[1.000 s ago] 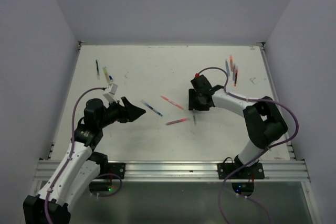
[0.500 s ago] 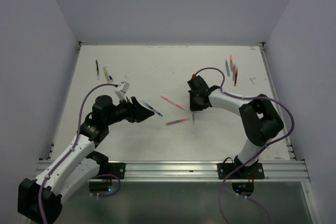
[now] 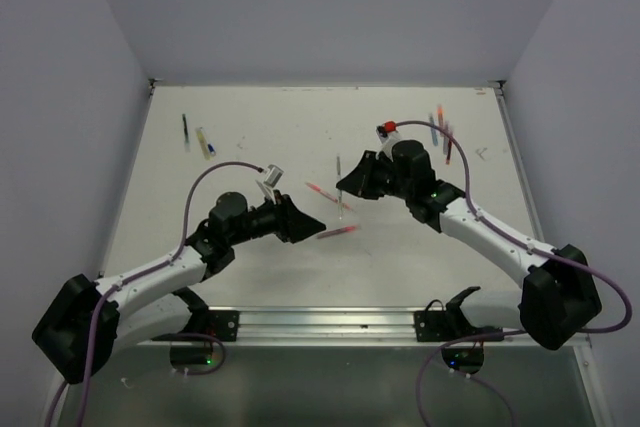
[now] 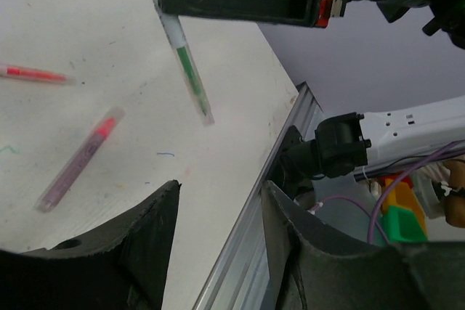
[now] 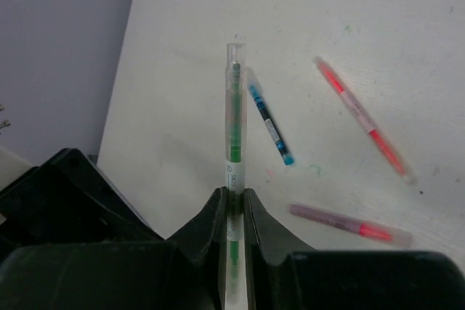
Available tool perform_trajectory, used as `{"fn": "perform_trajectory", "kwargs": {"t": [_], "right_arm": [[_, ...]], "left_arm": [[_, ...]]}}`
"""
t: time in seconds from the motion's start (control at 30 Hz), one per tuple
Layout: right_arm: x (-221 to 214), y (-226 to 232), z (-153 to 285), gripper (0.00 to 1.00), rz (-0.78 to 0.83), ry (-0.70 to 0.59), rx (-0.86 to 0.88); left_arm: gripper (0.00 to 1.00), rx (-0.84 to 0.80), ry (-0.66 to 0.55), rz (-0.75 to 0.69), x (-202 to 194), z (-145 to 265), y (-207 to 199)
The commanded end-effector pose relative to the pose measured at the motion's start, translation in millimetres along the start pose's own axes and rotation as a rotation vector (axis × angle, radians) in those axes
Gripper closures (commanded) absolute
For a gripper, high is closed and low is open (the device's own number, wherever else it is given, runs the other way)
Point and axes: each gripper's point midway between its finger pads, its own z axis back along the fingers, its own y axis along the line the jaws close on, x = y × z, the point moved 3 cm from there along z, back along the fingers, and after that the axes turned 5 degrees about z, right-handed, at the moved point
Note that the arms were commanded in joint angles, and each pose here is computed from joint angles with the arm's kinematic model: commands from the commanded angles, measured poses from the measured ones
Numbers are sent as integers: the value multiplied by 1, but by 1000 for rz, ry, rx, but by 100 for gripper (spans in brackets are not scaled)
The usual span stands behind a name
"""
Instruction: Open the pen caps
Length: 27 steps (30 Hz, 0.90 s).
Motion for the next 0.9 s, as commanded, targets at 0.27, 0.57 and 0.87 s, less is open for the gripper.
{"fn": "perform_trajectory", "kwargs": {"t": [0.27,0.57,0.87], "right_arm": [[-11,41,6,100,-130,0,293],[-15,49,5,100,-165,-7,359],[-6,48,-1,100,-171,-62,354]], "left_arm": [[53,-76,-105,-41,18,-32,-21],[68,-51,-101,-24,15,-41,-15],[100,-30,-84,-11,7,-40,-9]]}}
